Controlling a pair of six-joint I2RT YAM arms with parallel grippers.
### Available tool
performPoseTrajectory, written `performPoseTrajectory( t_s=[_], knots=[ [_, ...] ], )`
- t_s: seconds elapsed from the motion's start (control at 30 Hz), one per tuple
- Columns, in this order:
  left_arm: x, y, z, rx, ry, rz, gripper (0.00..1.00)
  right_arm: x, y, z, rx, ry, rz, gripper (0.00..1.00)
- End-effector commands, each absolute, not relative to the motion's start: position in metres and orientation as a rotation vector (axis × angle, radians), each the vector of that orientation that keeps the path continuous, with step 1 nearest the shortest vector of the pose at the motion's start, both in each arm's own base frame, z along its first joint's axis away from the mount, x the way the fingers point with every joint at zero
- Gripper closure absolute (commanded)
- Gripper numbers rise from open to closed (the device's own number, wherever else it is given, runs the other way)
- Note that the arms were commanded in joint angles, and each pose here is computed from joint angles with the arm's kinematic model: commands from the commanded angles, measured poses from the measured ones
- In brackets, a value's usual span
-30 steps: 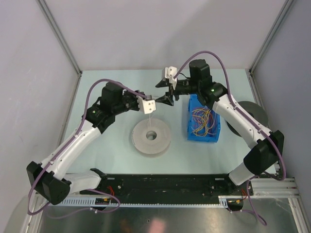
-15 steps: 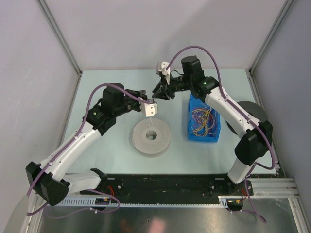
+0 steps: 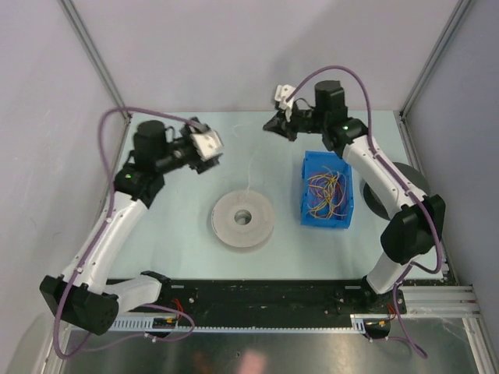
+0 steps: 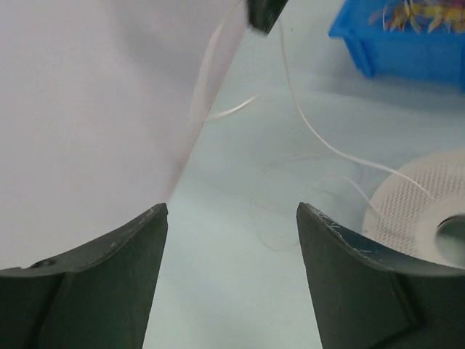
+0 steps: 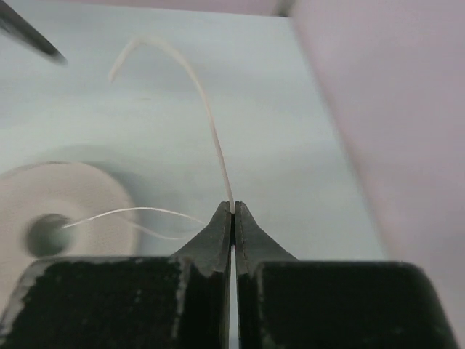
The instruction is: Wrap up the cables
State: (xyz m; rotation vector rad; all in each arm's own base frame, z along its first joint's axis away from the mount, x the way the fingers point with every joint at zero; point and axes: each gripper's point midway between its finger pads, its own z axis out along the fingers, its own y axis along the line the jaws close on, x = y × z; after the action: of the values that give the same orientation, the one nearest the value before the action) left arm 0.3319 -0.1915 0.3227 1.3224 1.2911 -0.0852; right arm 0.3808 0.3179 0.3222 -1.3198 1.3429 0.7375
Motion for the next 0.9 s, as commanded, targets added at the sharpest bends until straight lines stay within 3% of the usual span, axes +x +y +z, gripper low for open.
performPoseTrajectory(
  t_s=[0.0,0.17,0.33,0.53,0.67,0.87],
  knots=[
    [0.299,-0.185,0.390,1.053,1.321,-0.540,0.25,0.425,0.276,0.414,-1.218,1.033,0.349,1.00],
    [0.304,-0.180,0.387,0.976,1.396,-0.627,0.28,0.455,0.253,0.485,-1.110,0.875,0.139,1.00],
    [0.315,-0.179,0.387,0.913,1.448,-0.691,0.30,0.424,0.282,0.417,-1.356,0.852,0.140,1.00],
    [0.295,-0.185,0.381,0.993,1.415,-0.880,0.43,0.376,0.304,0.336,-1.566,0.797,0.165,1.00],
    [0.292,-0.186,0.363,0.970,1.470,-0.949,0.52,0.368,0.310,0.335,-1.568,0.753,0.154,1.00],
    [0.296,-0.192,0.336,0.896,1.593,-1.081,0.56,0.356,0.318,0.336,-1.587,0.696,0.162,1.00]
  ],
)
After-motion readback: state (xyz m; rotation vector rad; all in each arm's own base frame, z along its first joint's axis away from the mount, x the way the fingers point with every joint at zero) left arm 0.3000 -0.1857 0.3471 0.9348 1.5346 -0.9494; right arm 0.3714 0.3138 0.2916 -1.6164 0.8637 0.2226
